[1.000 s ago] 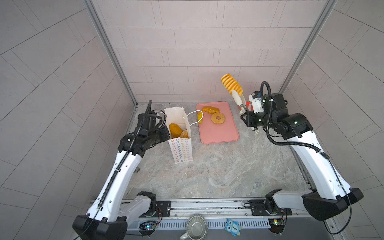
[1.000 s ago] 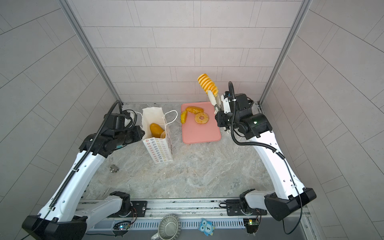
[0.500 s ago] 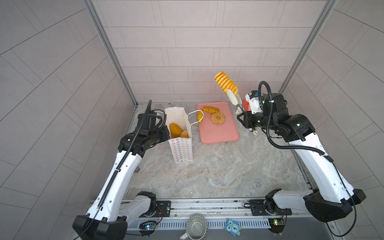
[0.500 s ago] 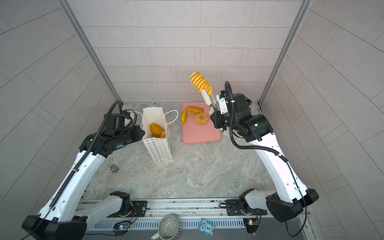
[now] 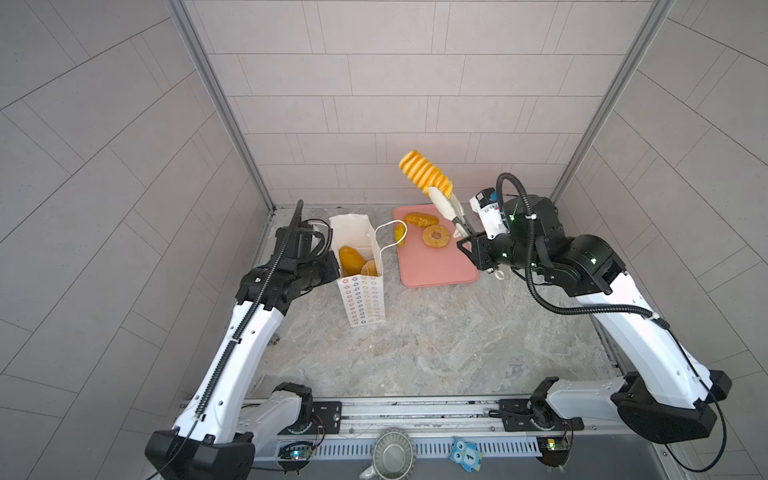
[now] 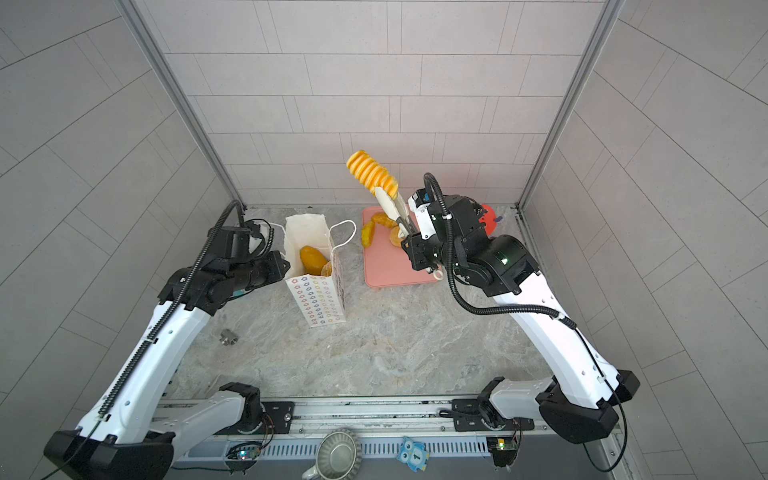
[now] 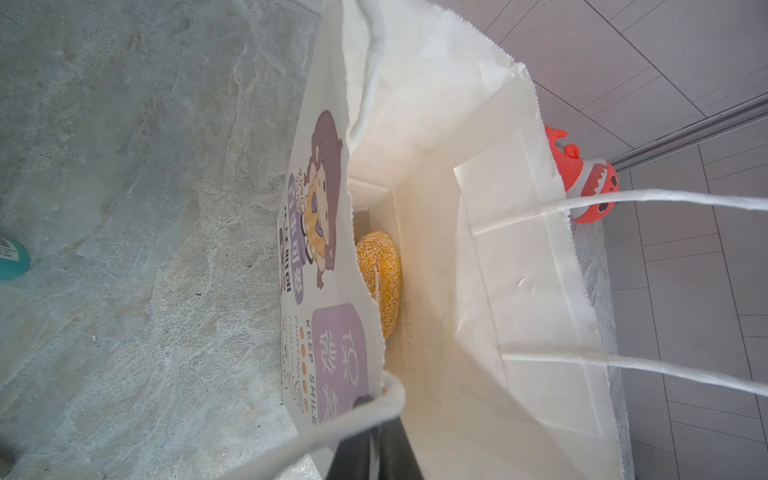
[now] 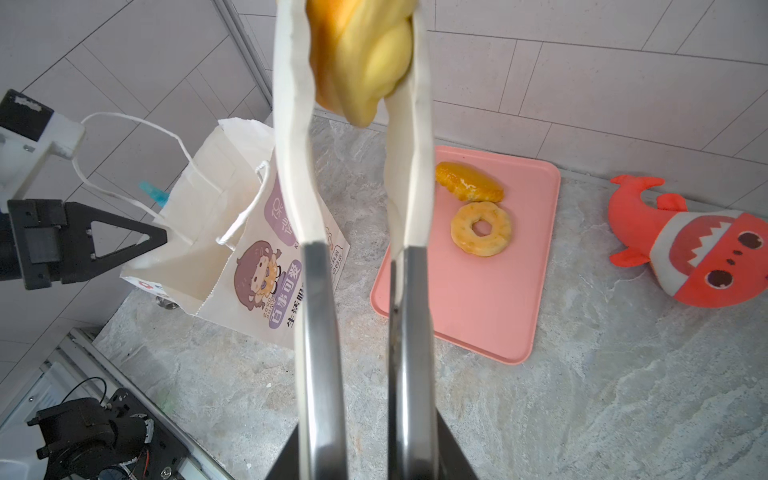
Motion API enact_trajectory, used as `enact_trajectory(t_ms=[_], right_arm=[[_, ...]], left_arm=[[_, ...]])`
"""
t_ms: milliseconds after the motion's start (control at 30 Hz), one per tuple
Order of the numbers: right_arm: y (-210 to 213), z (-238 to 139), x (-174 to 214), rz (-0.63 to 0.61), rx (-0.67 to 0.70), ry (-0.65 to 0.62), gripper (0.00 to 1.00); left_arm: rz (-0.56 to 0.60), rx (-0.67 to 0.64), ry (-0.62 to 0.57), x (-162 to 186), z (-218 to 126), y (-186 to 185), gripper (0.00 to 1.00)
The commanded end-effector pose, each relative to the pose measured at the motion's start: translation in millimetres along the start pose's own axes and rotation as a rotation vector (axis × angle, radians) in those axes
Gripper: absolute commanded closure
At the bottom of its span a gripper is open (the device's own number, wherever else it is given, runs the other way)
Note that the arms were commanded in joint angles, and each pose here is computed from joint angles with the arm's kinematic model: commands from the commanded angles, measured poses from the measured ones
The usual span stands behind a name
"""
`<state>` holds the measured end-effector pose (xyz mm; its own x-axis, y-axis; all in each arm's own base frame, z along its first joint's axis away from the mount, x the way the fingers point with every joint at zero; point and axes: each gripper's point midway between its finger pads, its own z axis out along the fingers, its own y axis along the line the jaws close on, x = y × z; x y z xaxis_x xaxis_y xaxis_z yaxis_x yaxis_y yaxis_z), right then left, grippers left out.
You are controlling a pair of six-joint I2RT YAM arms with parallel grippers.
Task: Place the fake bread into the paper bag
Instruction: 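Carry the spiral bread with the right gripper over the paper bag opening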
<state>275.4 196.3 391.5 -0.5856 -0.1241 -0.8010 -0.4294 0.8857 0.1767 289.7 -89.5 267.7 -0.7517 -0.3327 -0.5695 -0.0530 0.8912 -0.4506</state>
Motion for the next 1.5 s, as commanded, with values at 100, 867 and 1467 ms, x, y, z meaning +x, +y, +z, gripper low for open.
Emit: enact_trajectory(t_ms=[100,867,1467], right_arm=[[9.8,-10.0,-13.6,-0.06,0.034,-0.054,0.66],[48.1,-8.3,1.1,-0.329,0.14,0.02,0.66],[68.5,6.0,15.3,-0.473,0.212,0.111,0.66]], left_arm=[[0.004,0.029,-0.036,-7.7,-8.7,-8.1,0.9],[-0.001,0.025,-0.043,-7.2,-10.1,-6.5,0.9],[0.0,0.023,-0.045,-5.9,-11.5,-5.6,0.9]])
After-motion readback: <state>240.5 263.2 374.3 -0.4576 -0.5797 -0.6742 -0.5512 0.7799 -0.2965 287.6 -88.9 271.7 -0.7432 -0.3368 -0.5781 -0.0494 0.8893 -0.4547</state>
